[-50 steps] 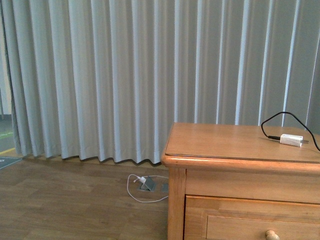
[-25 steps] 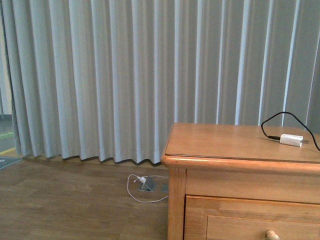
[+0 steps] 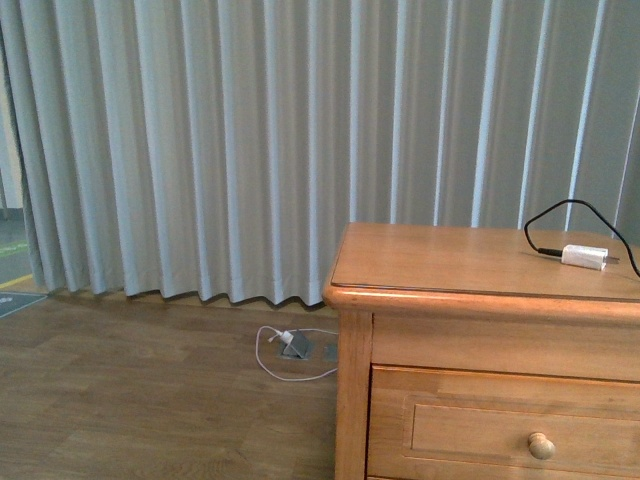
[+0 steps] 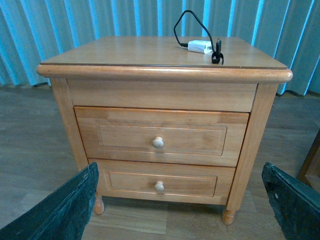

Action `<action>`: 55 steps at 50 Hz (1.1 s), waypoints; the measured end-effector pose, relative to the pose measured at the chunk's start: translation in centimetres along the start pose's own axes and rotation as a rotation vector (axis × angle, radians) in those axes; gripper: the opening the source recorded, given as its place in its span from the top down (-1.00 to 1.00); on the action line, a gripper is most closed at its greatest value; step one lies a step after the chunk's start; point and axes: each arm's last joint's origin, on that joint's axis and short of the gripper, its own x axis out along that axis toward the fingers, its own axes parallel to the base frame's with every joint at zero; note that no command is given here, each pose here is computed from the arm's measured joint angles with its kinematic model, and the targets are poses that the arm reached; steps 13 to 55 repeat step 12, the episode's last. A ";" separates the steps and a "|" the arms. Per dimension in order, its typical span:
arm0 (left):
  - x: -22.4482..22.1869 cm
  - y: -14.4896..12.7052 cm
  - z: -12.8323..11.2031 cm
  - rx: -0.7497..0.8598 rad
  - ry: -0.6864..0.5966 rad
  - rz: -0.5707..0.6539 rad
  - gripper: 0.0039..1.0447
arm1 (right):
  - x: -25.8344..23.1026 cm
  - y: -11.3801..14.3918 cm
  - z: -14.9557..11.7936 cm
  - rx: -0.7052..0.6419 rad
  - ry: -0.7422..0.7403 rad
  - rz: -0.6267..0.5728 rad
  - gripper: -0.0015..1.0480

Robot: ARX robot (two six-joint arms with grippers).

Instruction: Place pink marker in drawer with both arms

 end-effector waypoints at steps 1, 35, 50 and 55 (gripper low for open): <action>0.0 0.0 0.0 0.000 0.000 0.000 -0.89 | 0.0 0.0 0.0 0.000 0.000 0.000 -0.84; 0.0 0.0 0.0 0.000 0.000 0.000 -0.89 | 0.0 0.0 0.0 0.000 0.000 0.000 -0.84; 0.0 0.0 0.0 0.000 0.000 0.000 -0.89 | 0.0 0.0 0.0 0.000 0.000 0.000 -0.84; 0.0 0.0 0.0 0.000 0.000 0.000 -0.89 | 0.0 0.0 0.0 0.000 0.000 0.000 -0.84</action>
